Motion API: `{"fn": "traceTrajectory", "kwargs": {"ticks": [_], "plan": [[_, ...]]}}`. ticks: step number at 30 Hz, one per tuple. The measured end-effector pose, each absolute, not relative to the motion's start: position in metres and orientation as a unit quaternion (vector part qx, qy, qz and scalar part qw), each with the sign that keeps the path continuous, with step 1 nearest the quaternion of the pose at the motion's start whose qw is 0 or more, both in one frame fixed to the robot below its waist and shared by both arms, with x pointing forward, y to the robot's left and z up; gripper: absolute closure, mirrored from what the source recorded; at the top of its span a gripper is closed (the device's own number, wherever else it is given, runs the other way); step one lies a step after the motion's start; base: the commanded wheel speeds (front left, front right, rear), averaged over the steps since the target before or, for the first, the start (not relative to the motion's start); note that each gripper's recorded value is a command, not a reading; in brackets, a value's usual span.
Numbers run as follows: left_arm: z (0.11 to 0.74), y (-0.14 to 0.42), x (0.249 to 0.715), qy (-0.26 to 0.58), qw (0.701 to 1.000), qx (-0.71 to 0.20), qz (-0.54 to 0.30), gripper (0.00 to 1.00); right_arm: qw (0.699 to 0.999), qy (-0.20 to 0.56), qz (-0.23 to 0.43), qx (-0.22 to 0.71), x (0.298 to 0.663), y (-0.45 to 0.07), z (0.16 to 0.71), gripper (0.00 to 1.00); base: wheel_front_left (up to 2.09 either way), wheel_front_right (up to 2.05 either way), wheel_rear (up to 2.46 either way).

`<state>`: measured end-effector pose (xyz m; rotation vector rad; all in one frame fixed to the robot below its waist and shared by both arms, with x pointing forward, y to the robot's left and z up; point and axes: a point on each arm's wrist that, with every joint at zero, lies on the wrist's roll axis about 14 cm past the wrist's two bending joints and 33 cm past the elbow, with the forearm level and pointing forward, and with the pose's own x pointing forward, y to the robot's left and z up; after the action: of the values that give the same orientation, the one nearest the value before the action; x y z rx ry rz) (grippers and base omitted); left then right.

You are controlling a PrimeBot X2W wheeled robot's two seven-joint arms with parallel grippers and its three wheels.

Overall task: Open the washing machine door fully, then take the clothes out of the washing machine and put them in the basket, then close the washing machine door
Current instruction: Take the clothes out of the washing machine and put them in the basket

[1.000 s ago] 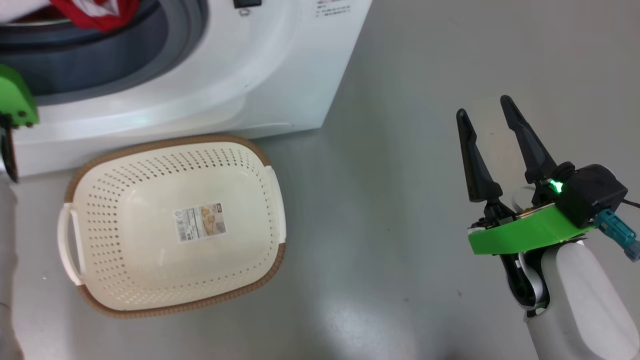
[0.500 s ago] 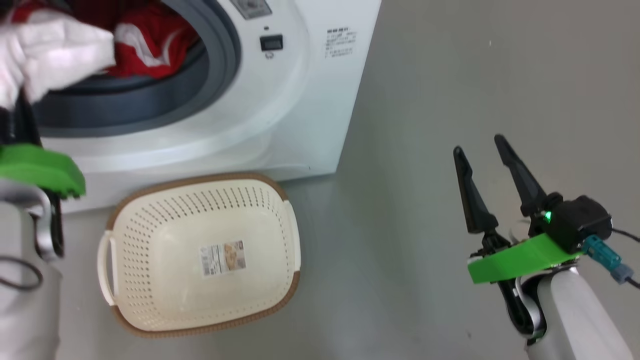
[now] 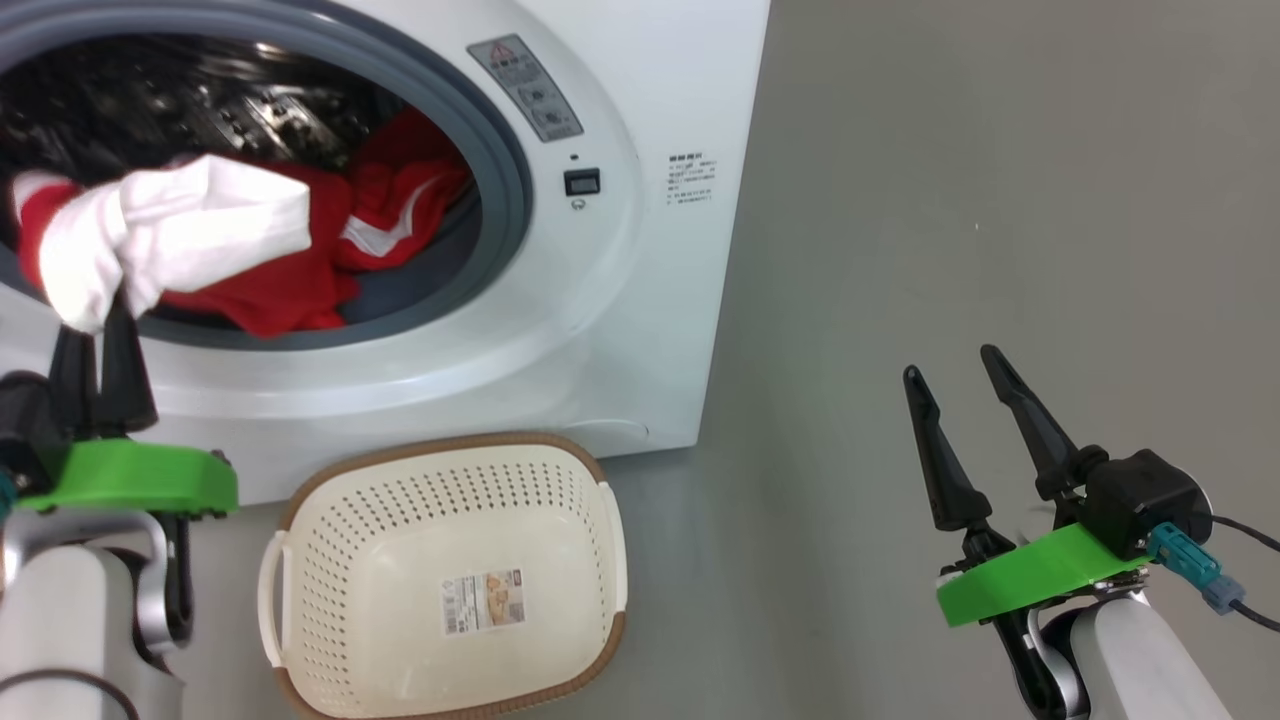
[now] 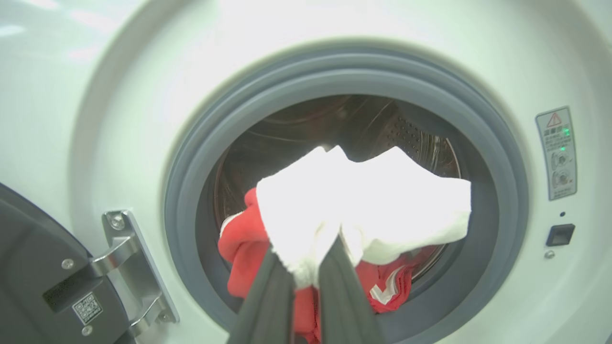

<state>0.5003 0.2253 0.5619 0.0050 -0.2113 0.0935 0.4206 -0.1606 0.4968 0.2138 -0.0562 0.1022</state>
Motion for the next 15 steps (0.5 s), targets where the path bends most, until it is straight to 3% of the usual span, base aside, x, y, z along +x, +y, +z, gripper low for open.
{"fn": "traceTrajectory", "kwargs": {"ticks": [15], "plan": [[0.627, 0.201, 0.449, -0.215, 0.976, -0.015, 0.019, 1.0, 0.991, -0.046, 0.063, 0.108, 0.416, -0.154, 0.512, 0.0, 0.0, 0.0, 0.0]]}}
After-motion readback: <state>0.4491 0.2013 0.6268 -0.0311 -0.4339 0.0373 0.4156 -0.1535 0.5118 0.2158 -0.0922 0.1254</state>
